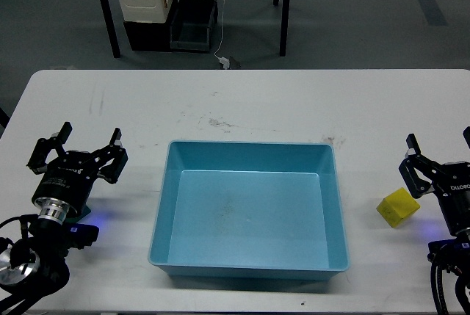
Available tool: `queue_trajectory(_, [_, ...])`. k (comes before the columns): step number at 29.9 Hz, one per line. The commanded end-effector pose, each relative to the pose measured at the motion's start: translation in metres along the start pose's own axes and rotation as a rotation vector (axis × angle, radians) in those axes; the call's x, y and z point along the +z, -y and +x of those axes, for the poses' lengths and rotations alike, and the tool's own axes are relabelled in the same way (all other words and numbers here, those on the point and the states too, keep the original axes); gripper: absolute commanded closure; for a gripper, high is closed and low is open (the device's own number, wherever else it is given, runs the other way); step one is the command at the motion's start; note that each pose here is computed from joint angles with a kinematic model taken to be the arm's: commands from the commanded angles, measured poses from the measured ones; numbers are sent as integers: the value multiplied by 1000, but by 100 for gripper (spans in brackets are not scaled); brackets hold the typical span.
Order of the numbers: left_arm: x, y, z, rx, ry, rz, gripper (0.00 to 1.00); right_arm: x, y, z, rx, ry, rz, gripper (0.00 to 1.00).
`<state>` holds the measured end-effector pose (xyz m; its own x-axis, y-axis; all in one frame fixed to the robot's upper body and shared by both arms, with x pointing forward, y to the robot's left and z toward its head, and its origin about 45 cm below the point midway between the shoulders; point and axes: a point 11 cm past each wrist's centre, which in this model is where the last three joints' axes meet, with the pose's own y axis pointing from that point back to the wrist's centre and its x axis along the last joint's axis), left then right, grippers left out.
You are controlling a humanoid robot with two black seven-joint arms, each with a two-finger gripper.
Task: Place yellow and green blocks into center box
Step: 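Raise the right gripper away from the table and reposition it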
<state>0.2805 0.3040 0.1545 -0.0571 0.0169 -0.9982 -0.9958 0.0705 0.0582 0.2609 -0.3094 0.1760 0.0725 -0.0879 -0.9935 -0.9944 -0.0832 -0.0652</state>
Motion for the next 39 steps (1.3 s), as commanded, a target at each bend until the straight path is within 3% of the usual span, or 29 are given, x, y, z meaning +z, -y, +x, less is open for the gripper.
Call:
queue_trajectory(1, [0, -1, 1, 2, 0, -1, 0, 1, -1, 2, 7, 0, 0, 0])
queue_trajectory(16, [1, -1, 2, 6, 1, -4, 0, -12, 15, -6, -65, -120, 13, 0])
queue_trajectory(20, [2, -2, 3, 9, 2, -7, 0, -18, 33, -13, -72, -360, -45, 0])
queue_trajectory(30, [3, -1, 4, 11, 1, -12, 0, -79, 111, -94, -124, -1241, -134, 0])
queue_trajectory(39, [2, -1, 5, 13, -5, -13, 0, -69, 153, -125, -22, -1826, -141, 3])
